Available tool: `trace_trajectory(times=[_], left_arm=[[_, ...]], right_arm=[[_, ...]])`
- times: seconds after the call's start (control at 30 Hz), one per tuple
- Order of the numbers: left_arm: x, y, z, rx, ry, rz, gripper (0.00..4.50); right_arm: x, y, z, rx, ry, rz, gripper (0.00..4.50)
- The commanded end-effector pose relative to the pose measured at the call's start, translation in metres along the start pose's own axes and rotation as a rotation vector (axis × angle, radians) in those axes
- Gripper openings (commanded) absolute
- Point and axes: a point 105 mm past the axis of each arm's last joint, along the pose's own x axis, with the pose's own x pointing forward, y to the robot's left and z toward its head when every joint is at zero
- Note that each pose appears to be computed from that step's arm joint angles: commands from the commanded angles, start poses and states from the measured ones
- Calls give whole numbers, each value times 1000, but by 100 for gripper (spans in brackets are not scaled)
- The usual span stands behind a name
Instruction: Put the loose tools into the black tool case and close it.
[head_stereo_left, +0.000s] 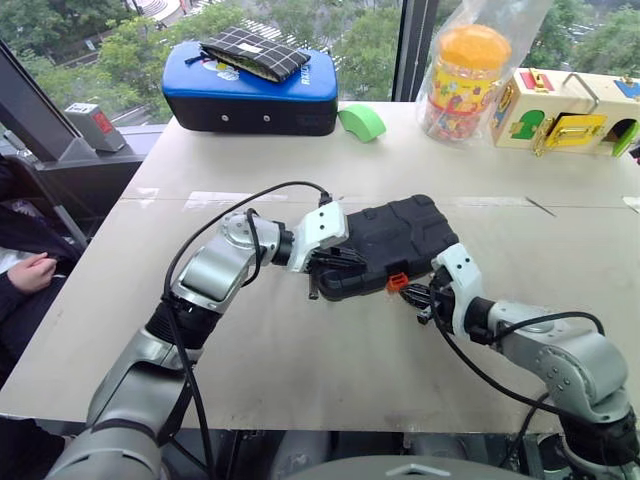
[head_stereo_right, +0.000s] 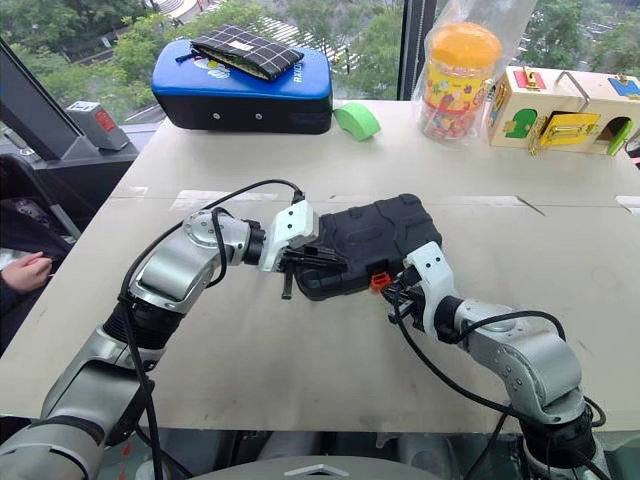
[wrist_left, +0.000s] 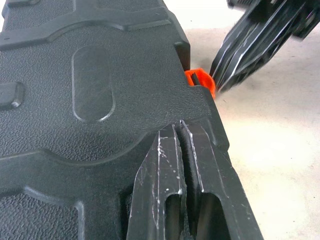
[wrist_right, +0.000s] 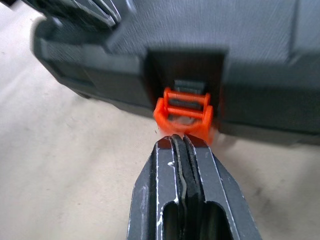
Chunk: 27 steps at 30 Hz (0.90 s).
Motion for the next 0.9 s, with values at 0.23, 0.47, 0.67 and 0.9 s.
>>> trace_trajectory(times=[0.23,0.47,0.67,0.9], left_arm=[[10,-15,-43,-115,136,-31,0],[8,-15,-42,-123,143,-27,0],[8,-14,-41,-115,151,-27,0],[9,-14,-42,-112,152,-23,0]], right_arm=[[-12,-2,-20,-10,12,-127,226],[-3,2,-22,15,-3,-149,226],[11,11,-27,41,26,-126,226],[11,4,-33,42,72,-157,31]])
